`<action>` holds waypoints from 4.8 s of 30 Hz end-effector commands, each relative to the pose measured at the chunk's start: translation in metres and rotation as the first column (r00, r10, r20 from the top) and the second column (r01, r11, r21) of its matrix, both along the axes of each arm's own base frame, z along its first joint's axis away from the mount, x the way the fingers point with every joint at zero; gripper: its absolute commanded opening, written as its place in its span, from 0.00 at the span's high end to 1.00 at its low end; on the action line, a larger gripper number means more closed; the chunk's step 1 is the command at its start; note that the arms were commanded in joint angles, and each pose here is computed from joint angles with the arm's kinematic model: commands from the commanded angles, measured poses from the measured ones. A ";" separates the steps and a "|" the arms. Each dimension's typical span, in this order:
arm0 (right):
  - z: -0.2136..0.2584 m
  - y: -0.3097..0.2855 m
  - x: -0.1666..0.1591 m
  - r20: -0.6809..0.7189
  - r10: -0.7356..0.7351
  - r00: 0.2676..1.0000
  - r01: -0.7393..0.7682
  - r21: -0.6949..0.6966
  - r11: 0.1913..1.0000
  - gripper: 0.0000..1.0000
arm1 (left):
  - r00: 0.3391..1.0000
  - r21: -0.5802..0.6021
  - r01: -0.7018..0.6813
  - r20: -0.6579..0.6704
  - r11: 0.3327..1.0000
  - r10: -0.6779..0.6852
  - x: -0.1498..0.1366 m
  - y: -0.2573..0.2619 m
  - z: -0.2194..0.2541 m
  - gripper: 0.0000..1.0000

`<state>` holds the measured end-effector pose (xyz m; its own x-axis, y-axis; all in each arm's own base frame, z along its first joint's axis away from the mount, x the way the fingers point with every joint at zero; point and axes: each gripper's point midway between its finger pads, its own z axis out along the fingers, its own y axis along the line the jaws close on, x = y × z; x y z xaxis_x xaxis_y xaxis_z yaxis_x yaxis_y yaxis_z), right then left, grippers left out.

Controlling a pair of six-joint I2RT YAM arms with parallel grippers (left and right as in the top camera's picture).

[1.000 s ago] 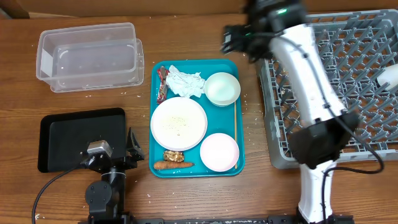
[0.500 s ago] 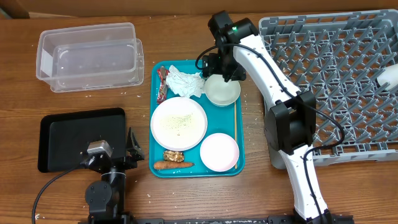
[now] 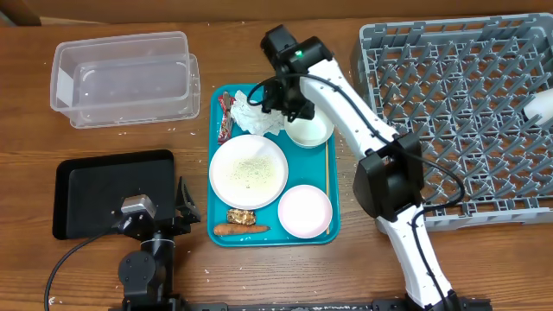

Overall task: Sort waste into correct bins and load items into the dishwasher
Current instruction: 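Lower the right gripper and grasp the small white bowl's rim, then lift the bowl and carry it to the dish rack's far right corner, then release the bowl in the rack and withdraw the right gripper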

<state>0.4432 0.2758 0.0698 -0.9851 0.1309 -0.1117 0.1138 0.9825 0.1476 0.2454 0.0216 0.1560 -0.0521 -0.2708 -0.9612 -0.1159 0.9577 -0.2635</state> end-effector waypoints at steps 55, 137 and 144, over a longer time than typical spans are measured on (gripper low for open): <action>0.197 -0.363 0.079 0.525 -0.191 0.829 -0.175 0.568 0.804 0.96 | 1.000 -0.007 0.014 0.006 1.000 -0.014 0.000 -0.003 0.000 0.00; 0.160 -0.538 0.077 0.522 -0.599 0.607 0.663 0.083 0.744 0.96 | 1.000 -0.007 0.014 0.006 1.000 -0.014 0.000 -0.003 0.000 0.00; 0.099 -0.537 0.130 0.545 -0.568 0.617 0.631 0.090 0.771 0.95 | 1.000 -0.007 0.014 0.006 1.000 -0.014 0.000 -0.003 0.000 0.00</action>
